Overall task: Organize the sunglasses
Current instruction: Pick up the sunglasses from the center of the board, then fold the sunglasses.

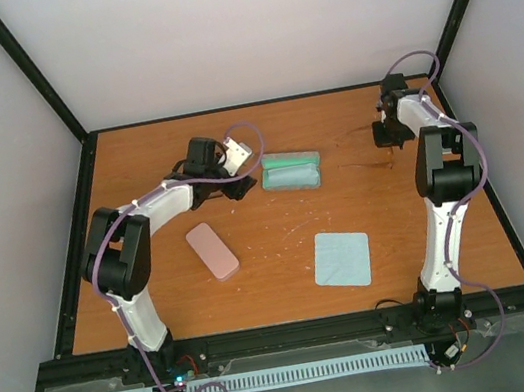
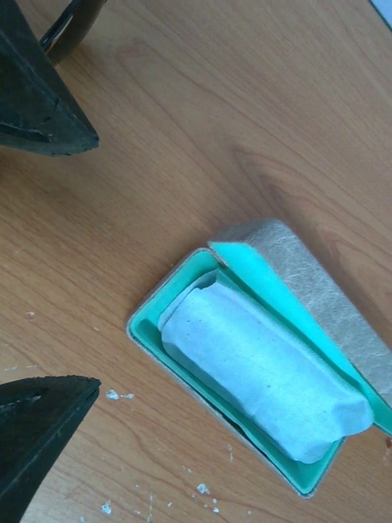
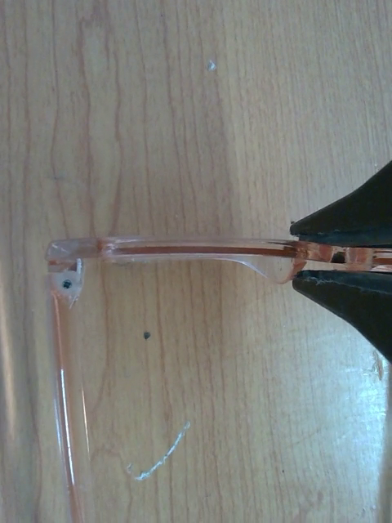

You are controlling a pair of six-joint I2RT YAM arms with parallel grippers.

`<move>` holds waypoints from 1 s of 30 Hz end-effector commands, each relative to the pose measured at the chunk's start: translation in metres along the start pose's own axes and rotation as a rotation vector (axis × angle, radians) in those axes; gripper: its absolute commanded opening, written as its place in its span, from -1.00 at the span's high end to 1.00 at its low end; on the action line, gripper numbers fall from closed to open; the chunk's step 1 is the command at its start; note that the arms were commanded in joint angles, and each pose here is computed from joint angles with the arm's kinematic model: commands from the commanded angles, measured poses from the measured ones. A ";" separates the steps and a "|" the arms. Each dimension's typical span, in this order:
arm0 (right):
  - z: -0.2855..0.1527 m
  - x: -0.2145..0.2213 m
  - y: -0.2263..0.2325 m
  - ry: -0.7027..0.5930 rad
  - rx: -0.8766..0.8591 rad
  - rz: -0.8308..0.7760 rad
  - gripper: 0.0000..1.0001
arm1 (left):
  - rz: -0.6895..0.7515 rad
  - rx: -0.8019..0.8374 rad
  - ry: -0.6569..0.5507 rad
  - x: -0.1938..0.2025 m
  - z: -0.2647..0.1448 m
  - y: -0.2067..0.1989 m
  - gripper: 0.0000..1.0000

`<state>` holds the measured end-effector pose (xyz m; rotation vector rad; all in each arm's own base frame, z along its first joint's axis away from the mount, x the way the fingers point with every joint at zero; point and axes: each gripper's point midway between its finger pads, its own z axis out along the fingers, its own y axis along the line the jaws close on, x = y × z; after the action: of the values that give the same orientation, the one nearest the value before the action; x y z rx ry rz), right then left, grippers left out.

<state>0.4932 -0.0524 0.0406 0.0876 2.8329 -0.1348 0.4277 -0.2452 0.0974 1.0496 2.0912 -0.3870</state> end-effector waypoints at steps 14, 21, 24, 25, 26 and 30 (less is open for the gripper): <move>-0.193 0.041 0.047 -0.211 -0.352 -0.075 0.94 | -0.028 0.175 -0.344 -0.157 -0.066 -0.004 -0.42; -0.227 0.104 0.104 -0.179 -0.722 -0.140 0.94 | -0.007 0.243 -0.516 -0.211 -0.098 -0.010 -0.42; -0.241 0.114 0.122 -0.213 -0.858 -0.147 0.94 | -0.039 0.287 -0.546 -0.223 -0.104 -0.013 -0.41; -0.246 0.115 0.127 -0.225 -0.896 -0.148 0.94 | -0.052 0.306 -0.551 -0.226 -0.105 -0.016 -0.41; -0.250 0.116 0.131 -0.235 -0.924 -0.148 0.94 | -0.067 0.327 -0.555 -0.229 -0.105 -0.020 -0.40; -0.258 0.114 0.149 -0.253 -0.995 -0.177 0.94 | -0.072 0.371 -0.562 -0.237 -0.104 -0.043 -0.40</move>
<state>0.3190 0.0972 0.2018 -0.2471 2.5175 0.9538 0.4458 -0.3246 0.3187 0.9294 1.6337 -0.9090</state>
